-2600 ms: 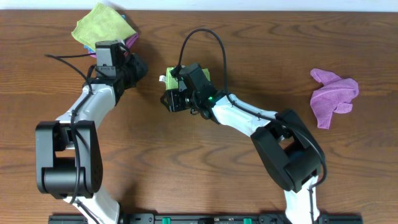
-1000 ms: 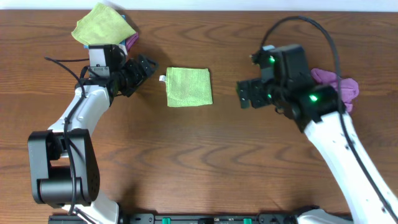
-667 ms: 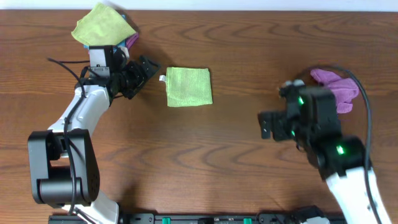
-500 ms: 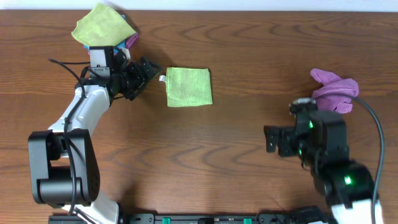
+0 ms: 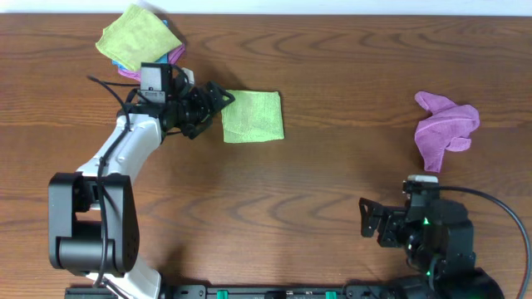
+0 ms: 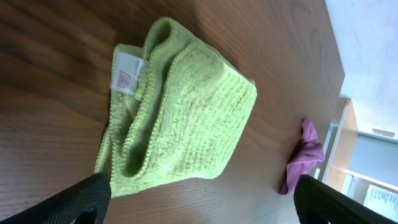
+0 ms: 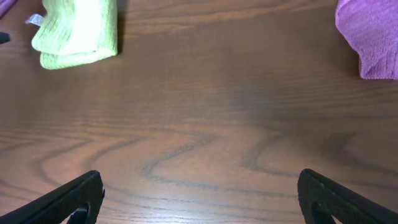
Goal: Fold the cloth
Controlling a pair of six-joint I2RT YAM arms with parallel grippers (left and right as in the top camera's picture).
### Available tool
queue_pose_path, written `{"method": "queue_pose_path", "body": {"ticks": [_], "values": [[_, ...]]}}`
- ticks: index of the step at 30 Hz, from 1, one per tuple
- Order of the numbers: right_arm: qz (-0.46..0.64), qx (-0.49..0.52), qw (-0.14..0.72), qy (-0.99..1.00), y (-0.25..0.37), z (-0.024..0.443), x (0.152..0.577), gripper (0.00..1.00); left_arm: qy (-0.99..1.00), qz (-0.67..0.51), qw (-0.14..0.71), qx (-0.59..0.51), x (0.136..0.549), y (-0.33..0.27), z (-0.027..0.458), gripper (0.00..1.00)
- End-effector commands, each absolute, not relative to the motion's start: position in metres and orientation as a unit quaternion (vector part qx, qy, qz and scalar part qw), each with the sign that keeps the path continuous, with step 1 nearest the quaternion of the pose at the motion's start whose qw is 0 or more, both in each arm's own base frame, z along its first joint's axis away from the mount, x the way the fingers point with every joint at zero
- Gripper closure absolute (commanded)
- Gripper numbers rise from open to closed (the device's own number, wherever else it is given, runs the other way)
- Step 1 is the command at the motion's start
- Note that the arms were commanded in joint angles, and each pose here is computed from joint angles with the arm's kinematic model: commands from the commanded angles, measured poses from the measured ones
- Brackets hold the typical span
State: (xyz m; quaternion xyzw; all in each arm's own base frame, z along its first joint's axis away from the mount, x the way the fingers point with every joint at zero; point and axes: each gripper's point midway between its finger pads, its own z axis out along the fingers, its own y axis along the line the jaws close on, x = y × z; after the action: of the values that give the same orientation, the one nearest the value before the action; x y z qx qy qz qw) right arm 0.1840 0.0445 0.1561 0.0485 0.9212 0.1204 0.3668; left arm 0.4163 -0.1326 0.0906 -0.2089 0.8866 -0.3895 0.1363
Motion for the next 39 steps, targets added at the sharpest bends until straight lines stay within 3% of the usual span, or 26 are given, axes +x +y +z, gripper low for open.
{"method": "queue_pose_path", "body": {"ticks": [1, 18, 39], "values": [[0.122, 0.061, 0.366, 0.920, 0.043, 0.155, 0.184, 0.01, 0.882, -0.399, 0.143, -0.208, 0.419, -0.136, 0.108, 0.05], [0.124, 0.060, 0.367, 0.920, 0.044, 0.155, 0.184, 0.01, 0.912, -0.320, 0.061, -0.250, 0.380, -0.142, 0.067, 0.05], [0.124, 0.060, 0.367, 0.920, 0.044, 0.155, 0.184, 0.01, 0.909, -0.304, 0.059, -0.280, 0.398, -0.150, 0.025, 0.03]]}}
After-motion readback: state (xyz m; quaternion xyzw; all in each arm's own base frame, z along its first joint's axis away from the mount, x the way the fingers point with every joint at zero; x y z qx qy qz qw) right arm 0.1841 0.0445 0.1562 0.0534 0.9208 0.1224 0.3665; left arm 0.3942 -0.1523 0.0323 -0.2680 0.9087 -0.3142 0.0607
